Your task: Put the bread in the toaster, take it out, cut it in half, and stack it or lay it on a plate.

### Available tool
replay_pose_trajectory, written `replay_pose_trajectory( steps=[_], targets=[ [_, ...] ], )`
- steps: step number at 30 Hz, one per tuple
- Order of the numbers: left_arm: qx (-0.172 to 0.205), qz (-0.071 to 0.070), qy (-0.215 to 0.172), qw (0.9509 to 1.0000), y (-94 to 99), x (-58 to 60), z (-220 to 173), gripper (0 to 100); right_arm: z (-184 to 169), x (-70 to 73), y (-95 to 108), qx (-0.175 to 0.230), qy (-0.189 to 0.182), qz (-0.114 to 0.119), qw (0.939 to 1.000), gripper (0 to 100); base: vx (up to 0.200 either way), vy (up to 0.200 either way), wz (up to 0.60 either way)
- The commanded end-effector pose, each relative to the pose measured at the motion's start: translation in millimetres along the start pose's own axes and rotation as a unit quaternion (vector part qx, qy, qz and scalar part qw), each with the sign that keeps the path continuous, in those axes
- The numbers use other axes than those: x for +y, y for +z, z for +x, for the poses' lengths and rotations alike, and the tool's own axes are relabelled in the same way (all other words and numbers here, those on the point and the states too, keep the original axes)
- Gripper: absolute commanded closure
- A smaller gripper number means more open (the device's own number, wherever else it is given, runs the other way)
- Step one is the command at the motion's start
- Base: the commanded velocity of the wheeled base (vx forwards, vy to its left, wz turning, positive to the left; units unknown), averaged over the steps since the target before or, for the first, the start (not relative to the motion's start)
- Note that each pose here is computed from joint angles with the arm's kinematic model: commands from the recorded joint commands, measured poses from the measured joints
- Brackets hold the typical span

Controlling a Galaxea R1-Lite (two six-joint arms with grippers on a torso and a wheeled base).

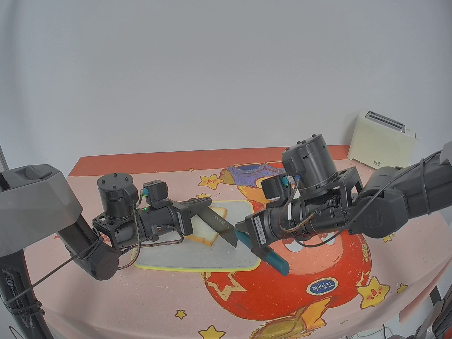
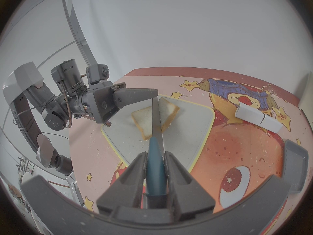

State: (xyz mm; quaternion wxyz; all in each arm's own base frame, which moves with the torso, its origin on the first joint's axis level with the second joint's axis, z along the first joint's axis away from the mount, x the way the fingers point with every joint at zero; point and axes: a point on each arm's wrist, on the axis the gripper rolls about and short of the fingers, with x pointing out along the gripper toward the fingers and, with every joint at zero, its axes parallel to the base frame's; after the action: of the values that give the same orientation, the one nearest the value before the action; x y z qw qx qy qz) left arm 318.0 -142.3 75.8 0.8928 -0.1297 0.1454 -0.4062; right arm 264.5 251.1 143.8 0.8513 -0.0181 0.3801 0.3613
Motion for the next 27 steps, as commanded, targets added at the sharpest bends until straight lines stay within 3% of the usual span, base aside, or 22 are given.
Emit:
replay_pose_trajectory(
  steps=[1, 22, 27],
  targets=[
    [-0.004, 0.003, -0.002, 1.0, 2.2, -1.2, 1, 100, 4, -2.1, -8, 0.019, -0.004, 0.003, 0.9998, 100, 0.0, 0.0, 0.0],
    [-0.002, 0.002, -0.003, 1.0, 0.9, -2.3, 0, 100, -3, 0.4, 2, -0.003, -0.001, -0.001, 1.0, 100, 0.0, 0.0, 0.0],
    [-0.003, 0.002, -0.001, 1.0, 1.2, -1.4, 0, 100, -8, 1.1, 13, -0.023, 0.001, -0.002, 0.9997, 100, 0.0, 0.0, 0.0]
  ],
)
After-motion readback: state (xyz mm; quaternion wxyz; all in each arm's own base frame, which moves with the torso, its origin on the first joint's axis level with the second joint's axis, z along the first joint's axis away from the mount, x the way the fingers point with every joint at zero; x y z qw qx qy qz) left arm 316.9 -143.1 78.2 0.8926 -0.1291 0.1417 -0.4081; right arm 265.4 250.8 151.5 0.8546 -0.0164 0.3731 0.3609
